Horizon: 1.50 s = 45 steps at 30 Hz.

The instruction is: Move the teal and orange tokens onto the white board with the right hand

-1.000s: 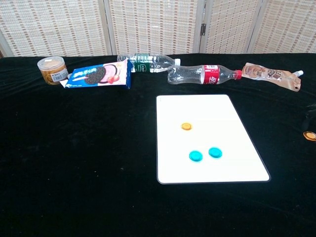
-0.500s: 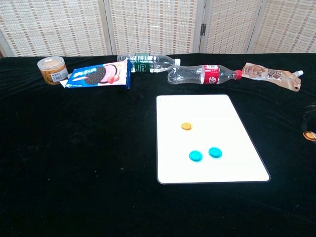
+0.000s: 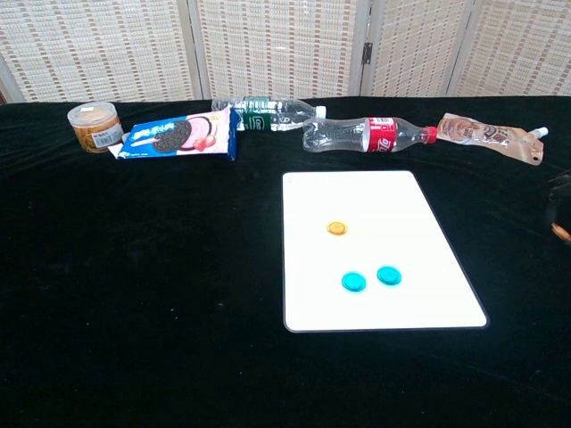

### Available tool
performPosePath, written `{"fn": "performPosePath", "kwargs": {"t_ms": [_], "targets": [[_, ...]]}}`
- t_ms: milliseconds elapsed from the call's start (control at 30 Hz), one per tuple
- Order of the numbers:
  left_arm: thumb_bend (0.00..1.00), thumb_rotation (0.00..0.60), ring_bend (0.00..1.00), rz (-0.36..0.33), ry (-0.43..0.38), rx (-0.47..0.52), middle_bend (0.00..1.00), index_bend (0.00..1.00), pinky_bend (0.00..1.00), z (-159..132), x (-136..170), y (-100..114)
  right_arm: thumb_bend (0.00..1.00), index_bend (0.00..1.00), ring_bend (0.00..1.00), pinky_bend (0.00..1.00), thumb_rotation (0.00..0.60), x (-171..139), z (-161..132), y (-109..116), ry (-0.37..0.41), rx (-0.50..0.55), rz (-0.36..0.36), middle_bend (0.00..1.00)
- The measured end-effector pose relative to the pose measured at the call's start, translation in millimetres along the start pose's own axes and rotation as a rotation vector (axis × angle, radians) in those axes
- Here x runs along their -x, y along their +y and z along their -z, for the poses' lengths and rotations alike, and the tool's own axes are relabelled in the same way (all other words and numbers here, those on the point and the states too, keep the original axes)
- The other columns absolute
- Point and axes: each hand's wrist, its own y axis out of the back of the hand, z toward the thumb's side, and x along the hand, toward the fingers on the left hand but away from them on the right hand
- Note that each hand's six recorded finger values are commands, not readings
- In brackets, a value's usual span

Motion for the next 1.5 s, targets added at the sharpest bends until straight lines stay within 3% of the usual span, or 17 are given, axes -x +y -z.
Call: {"fn": "performPosePath", "kwargs": {"t_ms": [267, 600, 900, 1100, 1500], "targets": [[0.12, 0.6, 0.0, -0.003, 0.0, -0.001, 0.0, 0.0, 0.0, 0, 0, 2, 0.44, 0.49, 0.05, 0.0, 0.6, 5, -33, 23, 0.084, -0.01, 0.026, 0.21], [0.12, 0.6, 0.0, -0.007, 0.005, 0.002, 0.0, 0.0, 0.0, 2, 2, 3, 0.44, 0.49, 0.05, 0.0, 0.6, 25, -121, 47, 0.274, -0.118, 0.022, 0.2], [0.12, 0.6, 0.0, -0.001, 0.026, 0.009, 0.0, 0.0, 0.0, 11, 6, 0, 0.44, 0.49, 0.05, 0.0, 0.6, 46, -200, 43, 0.38, -0.196, -0.007, 0.2], [0.12, 0.6, 0.0, 0.003, 0.029, 0.014, 0.0, 0.0, 0.0, 13, 6, -3, 0.44, 0.49, 0.05, 0.0, 0.6, 55, -221, 39, 0.388, -0.226, -0.015, 0.19], [0.12, 0.6, 0.0, 0.008, 0.027, 0.017, 0.0, 0.0, 0.0, 13, 4, -6, 0.44, 0.46, 0.05, 0.0, 0.6, 59, -221, 31, 0.364, -0.257, -0.027, 0.18]]}}
